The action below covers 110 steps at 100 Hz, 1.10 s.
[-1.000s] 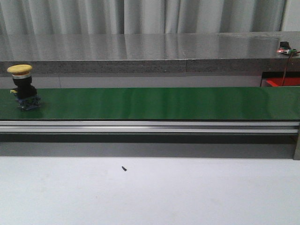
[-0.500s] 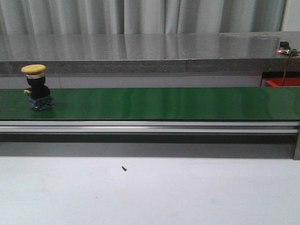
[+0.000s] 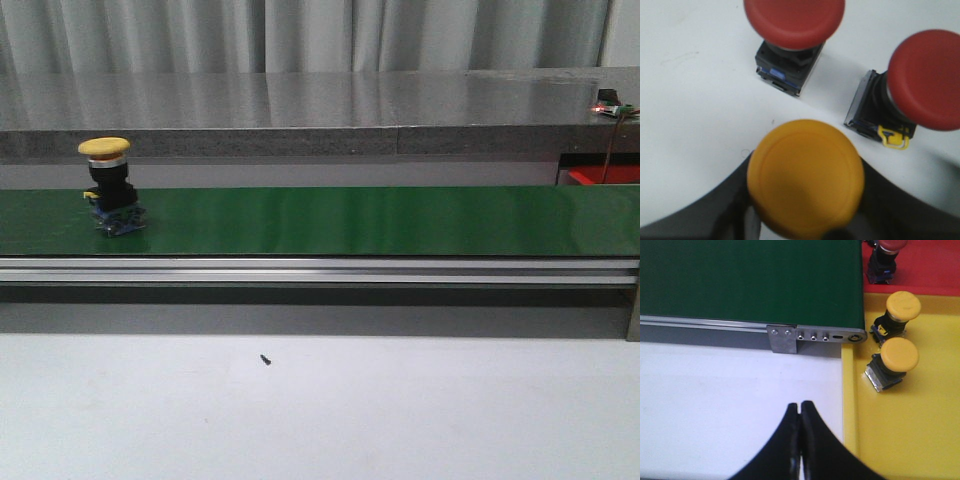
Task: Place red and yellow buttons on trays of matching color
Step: 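Move the left gripper back over another yellow button, then lower the left gripper and grasp the second yellow button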
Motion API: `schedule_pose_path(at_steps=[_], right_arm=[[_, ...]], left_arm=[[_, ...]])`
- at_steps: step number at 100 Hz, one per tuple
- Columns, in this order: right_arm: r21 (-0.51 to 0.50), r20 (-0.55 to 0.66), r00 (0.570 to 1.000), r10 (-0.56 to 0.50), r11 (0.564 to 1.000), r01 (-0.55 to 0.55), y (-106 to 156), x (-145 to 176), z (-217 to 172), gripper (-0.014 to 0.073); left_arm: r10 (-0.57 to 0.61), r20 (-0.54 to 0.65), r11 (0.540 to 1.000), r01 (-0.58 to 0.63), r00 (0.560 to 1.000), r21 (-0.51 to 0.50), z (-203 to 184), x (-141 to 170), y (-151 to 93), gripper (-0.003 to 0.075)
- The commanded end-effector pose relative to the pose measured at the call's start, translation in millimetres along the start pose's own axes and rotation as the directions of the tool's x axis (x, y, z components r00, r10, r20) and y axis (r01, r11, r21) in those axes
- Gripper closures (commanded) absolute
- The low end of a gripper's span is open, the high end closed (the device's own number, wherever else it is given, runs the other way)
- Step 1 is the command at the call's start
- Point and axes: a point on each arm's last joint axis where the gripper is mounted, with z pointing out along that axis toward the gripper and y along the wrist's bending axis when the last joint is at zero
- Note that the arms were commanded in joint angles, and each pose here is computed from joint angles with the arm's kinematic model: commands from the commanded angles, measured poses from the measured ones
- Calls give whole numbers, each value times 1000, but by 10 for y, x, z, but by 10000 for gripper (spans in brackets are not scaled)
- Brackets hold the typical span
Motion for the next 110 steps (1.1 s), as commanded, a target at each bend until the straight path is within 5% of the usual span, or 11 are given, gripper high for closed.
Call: schedule_pose_path(at_steps=[1, 48, 86, 110], right_arm=[[-1, 90, 996, -5, 1000, 6, 5, -126, -55, 661], [-1, 90, 996, -5, 1000, 6, 5, -126, -55, 661], [-1, 90, 996, -5, 1000, 6, 5, -126, -55, 661], [-1, 90, 996, -5, 1000, 6, 5, -126, -55, 661]], left_arm=[[-10, 135, 1000, 9, 991, 11, -290, -258, -39, 575], [32, 211, 999, -33, 977, 1, -939, -369, -82, 575], [41, 216, 999, -43, 976, 8, -1451, -139, -125, 575], [136, 176, 987, -148, 975, 58, -1491, -19, -483, 575]])
